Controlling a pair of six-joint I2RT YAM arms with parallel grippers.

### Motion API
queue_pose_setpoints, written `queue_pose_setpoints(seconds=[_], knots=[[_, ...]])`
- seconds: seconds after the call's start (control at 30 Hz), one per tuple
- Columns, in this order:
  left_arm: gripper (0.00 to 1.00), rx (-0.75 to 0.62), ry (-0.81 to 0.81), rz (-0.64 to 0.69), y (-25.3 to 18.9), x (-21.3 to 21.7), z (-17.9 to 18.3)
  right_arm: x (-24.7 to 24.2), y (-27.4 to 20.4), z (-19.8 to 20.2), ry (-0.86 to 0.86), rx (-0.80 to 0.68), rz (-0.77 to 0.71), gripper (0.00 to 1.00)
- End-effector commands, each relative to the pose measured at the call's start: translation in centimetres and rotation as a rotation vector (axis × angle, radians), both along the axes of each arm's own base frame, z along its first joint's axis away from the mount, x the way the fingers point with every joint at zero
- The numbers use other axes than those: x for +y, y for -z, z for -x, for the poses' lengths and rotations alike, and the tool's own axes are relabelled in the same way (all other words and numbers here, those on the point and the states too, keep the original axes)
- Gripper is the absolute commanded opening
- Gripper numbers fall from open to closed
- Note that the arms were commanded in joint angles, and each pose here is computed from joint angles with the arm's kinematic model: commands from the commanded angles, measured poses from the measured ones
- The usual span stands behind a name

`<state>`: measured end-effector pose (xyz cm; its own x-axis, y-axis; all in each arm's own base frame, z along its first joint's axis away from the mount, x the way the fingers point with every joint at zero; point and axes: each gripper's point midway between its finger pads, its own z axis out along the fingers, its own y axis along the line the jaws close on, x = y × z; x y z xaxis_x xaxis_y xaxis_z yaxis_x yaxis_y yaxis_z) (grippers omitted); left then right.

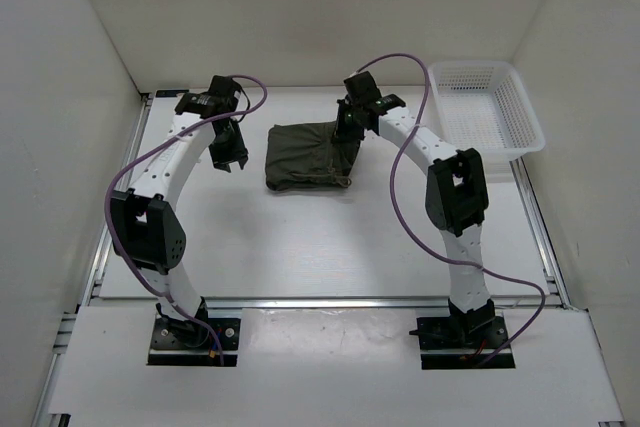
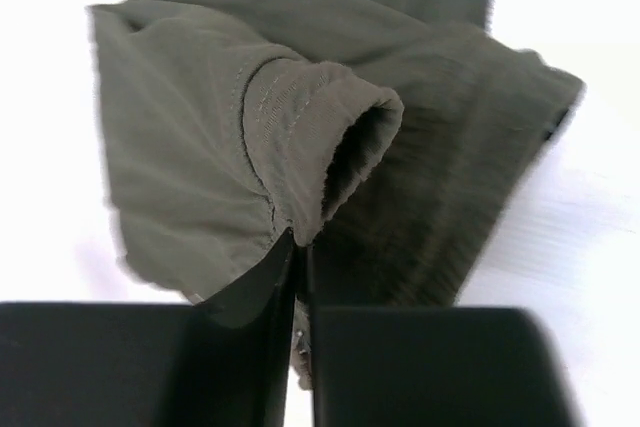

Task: Fold and stack the shorts
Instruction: Fold the shorts

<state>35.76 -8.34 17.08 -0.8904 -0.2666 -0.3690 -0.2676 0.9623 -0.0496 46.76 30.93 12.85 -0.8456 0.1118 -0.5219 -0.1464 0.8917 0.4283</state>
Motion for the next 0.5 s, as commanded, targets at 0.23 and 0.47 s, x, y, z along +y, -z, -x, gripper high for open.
queue_pose_setpoints(seconds=[0.23,0.47], knots=[[0.44,-0.016,0.007,0.005,-0.5,0.3,0.9,-3.1,2.7,-1.7,0.143,0.022,0.125,0.73],[0.44,-0.007,0.016,-0.001,0.0,0.3,0.8,-5.0,3.5,-2.1,0.166,0.071,0.095,0.83]])
